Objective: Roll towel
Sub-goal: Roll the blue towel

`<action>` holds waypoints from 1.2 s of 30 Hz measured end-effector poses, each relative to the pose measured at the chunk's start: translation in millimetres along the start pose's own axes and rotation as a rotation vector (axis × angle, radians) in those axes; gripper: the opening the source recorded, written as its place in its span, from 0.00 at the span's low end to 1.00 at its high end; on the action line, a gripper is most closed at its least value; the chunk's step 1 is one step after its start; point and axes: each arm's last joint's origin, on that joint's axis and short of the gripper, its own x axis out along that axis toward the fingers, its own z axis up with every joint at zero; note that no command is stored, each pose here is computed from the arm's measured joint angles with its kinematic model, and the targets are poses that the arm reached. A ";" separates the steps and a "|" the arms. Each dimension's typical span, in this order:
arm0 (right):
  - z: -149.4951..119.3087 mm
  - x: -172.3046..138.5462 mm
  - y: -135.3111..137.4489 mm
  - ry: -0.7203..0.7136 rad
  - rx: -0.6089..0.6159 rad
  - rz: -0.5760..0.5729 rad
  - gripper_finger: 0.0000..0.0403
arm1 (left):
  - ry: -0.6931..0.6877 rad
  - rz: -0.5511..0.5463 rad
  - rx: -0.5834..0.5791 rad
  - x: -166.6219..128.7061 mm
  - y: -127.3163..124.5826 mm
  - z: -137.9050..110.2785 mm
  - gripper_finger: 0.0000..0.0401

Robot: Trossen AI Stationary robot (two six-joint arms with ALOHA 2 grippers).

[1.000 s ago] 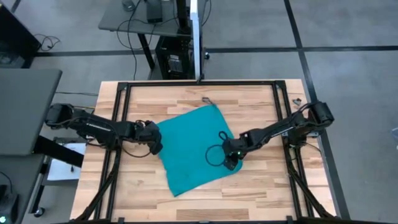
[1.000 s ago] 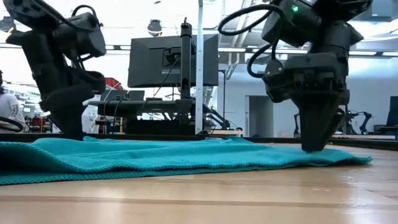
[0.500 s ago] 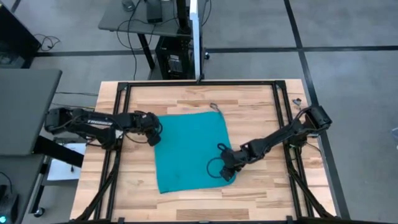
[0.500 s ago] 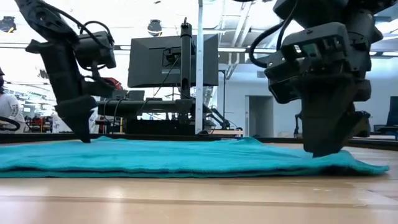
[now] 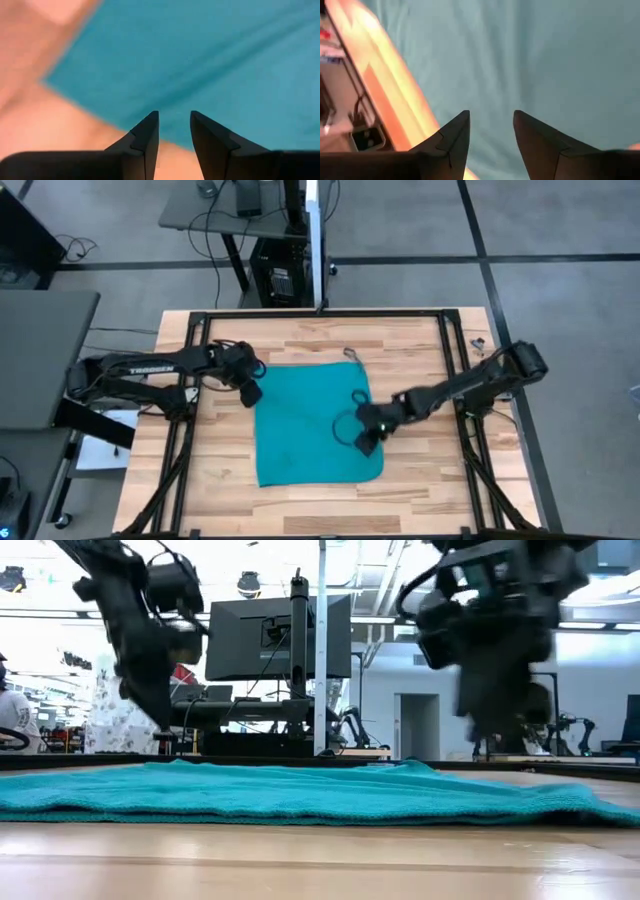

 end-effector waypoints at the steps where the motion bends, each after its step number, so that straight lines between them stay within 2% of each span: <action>1: 7.8 -3.7 -7.2 -0.017 -0.002 -0.024 0.37 | 0.011 -0.029 -0.008 -0.6 -5.5 -3.4 0.24; 4: 32.9 -11.8 -28.9 -0.075 -0.016 -0.078 0.37 | 0.069 -0.077 -0.052 4.2 -23.7 -19.7 0.24; 7: 53.1 -9.4 -53.6 -0.093 -0.018 -0.138 0.37 | 0.069 -0.166 -0.090 10.8 -48.7 -32.8 0.24; 12: 69.5 0.6 -79.2 -0.064 -0.026 -0.157 0.37 | 0.041 -0.253 -0.082 22.2 -89.1 -49.8 0.24; 14: 71.5 5.7 -86.6 -0.047 -0.035 -0.175 0.37 | 0.066 -0.230 -0.087 29.6 -97.3 -58.8 0.24; 19: 75.3 8.8 -92.7 -0.036 -0.058 -0.181 0.37 | 0.168 -0.116 -0.103 56.5 -103.8 -77.9 0.24; 24: 75.6 6.8 -93.3 -0.034 -0.081 -0.181 0.37 | 0.212 -0.075 -0.102 72.2 -107.6 -86.5 0.24; 36: 72.9 4.9 -97.6 0.011 -0.094 -0.207 0.37 | 0.263 -0.076 -0.063 63.5 -107.1 -94.0 0.24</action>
